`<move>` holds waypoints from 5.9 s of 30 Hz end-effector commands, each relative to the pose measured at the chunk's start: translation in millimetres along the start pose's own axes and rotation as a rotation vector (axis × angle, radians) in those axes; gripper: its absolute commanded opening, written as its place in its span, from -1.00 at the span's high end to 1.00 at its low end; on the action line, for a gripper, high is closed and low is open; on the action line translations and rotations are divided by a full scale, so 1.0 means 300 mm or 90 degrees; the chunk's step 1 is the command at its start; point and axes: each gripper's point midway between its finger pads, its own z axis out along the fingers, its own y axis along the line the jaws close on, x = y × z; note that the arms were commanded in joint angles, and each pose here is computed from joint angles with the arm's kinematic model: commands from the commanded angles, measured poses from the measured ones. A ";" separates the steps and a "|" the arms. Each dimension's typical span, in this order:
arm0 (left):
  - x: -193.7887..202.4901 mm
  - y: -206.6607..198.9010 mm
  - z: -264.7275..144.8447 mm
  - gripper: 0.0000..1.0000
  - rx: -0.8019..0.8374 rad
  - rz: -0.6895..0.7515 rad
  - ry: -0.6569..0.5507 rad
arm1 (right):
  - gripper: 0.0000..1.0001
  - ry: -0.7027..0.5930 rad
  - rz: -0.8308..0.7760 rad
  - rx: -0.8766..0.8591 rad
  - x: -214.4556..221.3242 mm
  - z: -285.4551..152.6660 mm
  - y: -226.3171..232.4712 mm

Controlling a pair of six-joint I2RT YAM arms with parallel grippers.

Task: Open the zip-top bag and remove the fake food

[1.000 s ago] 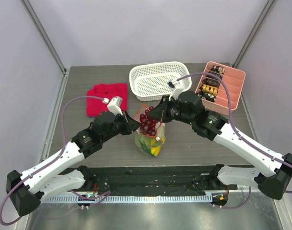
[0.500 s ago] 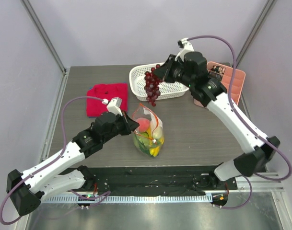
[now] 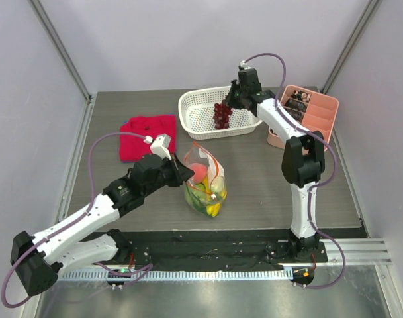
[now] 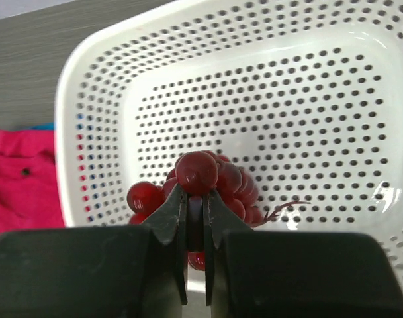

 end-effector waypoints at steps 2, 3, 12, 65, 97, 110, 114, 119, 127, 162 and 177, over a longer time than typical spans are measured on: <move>-0.048 -0.073 0.004 1.00 0.046 0.005 -0.023 | 0.75 -0.067 -0.015 0.032 -0.148 -0.001 -0.021; -0.052 -0.072 0.006 1.00 0.044 0.005 -0.024 | 0.32 -0.064 -0.018 0.044 -0.140 0.009 -0.039; -0.075 -0.114 0.013 1.00 0.068 0.002 -0.032 | -0.75 -0.019 -0.097 0.185 -0.055 -0.194 -0.038; 0.007 -0.184 0.131 1.00 0.155 -0.048 0.025 | -0.33 0.181 -0.256 0.197 0.853 -0.743 0.086; 0.026 -0.130 0.138 1.00 0.113 -0.032 0.027 | 0.98 -0.114 -0.098 -0.106 0.473 -0.963 0.381; 0.034 -0.098 0.134 1.00 0.092 -0.024 0.025 | 0.98 -0.240 -0.070 0.046 0.010 -0.855 0.301; 0.029 -0.099 0.129 1.00 0.091 -0.020 0.023 | 0.98 -0.225 -0.084 0.142 -0.072 -0.672 0.175; 0.024 -0.105 0.121 1.00 0.091 -0.015 0.026 | 0.98 -0.219 -0.055 0.238 -0.140 -0.447 0.020; 0.015 -0.104 0.107 1.00 0.086 -0.015 0.020 | 0.98 -0.173 -0.171 0.329 -0.120 -0.122 -0.157; 0.022 -0.101 0.107 1.00 0.089 -0.006 0.023 | -0.02 -0.028 -0.247 0.109 0.457 -0.920 0.223; 0.015 -0.079 0.062 1.00 0.068 -0.001 0.019 | 0.11 0.027 -0.238 -0.074 0.694 -0.717 0.391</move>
